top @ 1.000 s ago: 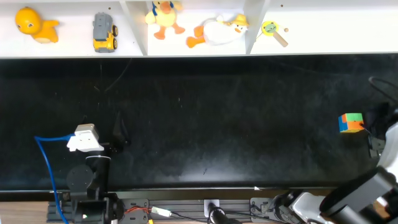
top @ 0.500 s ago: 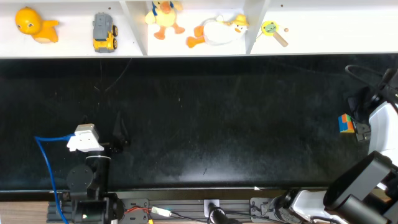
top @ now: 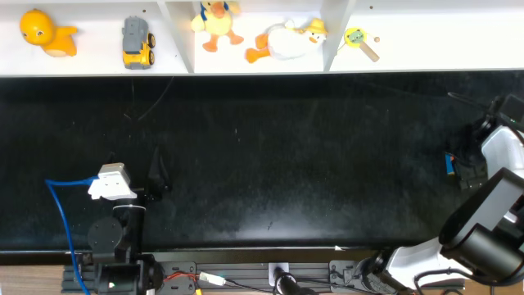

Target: Store Toys

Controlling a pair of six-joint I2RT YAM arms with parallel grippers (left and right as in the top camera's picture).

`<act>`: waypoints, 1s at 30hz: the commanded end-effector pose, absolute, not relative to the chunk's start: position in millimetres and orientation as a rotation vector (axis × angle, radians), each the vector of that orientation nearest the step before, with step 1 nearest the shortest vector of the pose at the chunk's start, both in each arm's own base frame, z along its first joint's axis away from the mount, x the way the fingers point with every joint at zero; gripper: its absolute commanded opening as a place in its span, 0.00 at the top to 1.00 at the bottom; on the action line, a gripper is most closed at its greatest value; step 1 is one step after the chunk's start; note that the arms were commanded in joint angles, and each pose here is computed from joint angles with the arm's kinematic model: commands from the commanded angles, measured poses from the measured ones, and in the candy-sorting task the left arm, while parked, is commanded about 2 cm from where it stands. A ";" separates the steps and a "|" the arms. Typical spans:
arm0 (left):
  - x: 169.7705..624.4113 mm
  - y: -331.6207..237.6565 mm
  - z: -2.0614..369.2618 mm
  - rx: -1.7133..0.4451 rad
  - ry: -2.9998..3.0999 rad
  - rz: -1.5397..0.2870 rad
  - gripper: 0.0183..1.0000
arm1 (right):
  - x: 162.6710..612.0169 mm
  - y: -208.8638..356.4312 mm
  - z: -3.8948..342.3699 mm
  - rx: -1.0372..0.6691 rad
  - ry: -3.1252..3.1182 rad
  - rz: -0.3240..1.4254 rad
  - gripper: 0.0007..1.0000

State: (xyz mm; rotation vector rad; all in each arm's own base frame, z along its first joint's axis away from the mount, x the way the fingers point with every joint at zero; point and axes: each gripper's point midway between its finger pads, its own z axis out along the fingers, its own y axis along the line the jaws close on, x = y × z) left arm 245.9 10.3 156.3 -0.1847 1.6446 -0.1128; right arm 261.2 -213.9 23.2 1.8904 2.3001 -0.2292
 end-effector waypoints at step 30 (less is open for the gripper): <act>245.6 9.8 156.3 -0.186 1.640 -0.114 0.00 | 258.7 -214.1 7.3 1.797 2.425 -0.258 0.59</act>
